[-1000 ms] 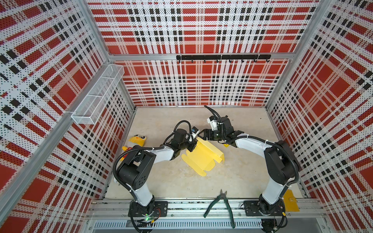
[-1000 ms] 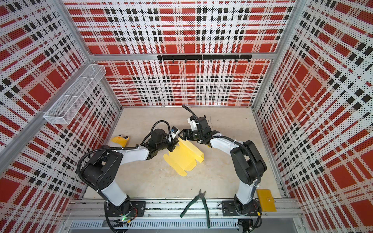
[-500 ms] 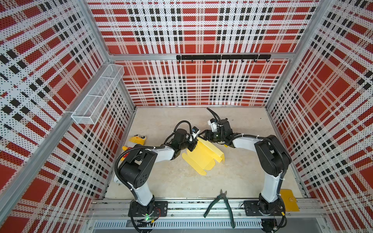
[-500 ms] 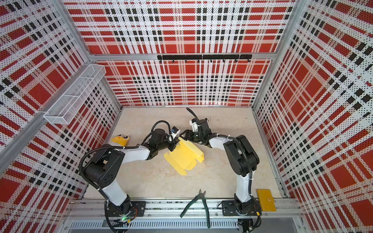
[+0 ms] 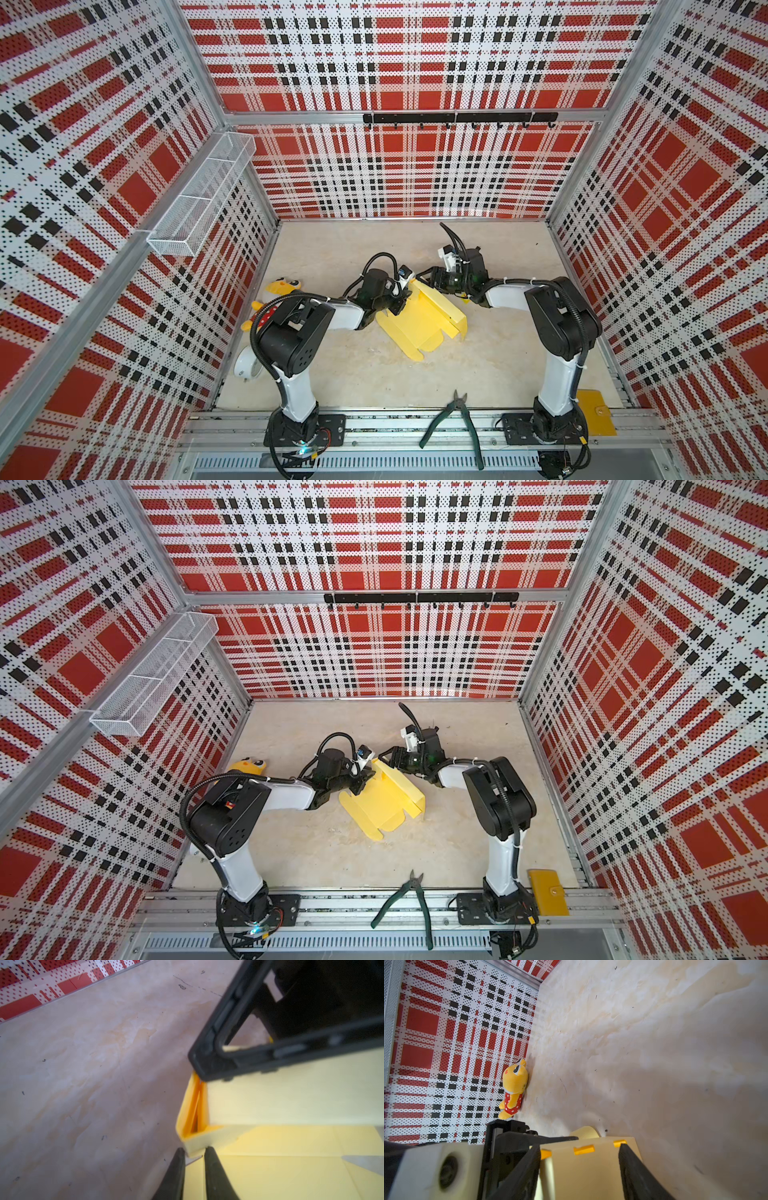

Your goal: Fold the paper box

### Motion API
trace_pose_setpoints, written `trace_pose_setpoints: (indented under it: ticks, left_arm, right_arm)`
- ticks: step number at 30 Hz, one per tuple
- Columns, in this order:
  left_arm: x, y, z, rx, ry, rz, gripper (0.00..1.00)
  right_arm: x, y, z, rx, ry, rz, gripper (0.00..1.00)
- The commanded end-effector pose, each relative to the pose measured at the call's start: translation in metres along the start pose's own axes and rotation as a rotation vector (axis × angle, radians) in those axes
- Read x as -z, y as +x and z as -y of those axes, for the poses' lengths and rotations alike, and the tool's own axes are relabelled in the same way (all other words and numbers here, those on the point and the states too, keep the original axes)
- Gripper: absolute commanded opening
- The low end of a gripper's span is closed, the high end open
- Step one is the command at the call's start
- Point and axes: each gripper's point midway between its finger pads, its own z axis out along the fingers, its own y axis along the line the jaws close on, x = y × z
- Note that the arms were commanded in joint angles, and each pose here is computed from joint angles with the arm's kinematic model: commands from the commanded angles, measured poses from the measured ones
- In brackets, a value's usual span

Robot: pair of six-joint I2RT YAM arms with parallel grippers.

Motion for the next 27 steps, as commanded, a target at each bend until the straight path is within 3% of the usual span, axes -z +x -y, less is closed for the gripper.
trace_pose_setpoints:
  ticks: [1,8,13,20,27]
  left_arm:
    - [-0.007,-0.012,0.002,-0.019,0.012,0.040,0.23]
    - [-0.014,-0.030,0.010,-0.007,0.057,0.109,0.34]
    - [-0.016,-0.034,0.012,0.006,0.077,0.117,0.34]
    - [-0.019,-0.038,0.009,0.040,0.068,0.121,0.31]
    - [-0.025,-0.055,0.019,0.079,0.105,0.172,0.18]
  right_arm:
    - [-0.001,0.012,0.023,-0.047,0.045,-0.033,0.62]
    - [-0.002,0.015,0.024,-0.069,0.026,-0.036,0.61]
    - [-0.002,0.021,0.025,-0.081,0.013,-0.047,0.61]
    - [-0.002,0.024,0.024,-0.080,0.002,-0.055,0.61]
    - [-0.002,0.025,0.025,-0.086,-0.005,-0.057,0.60]
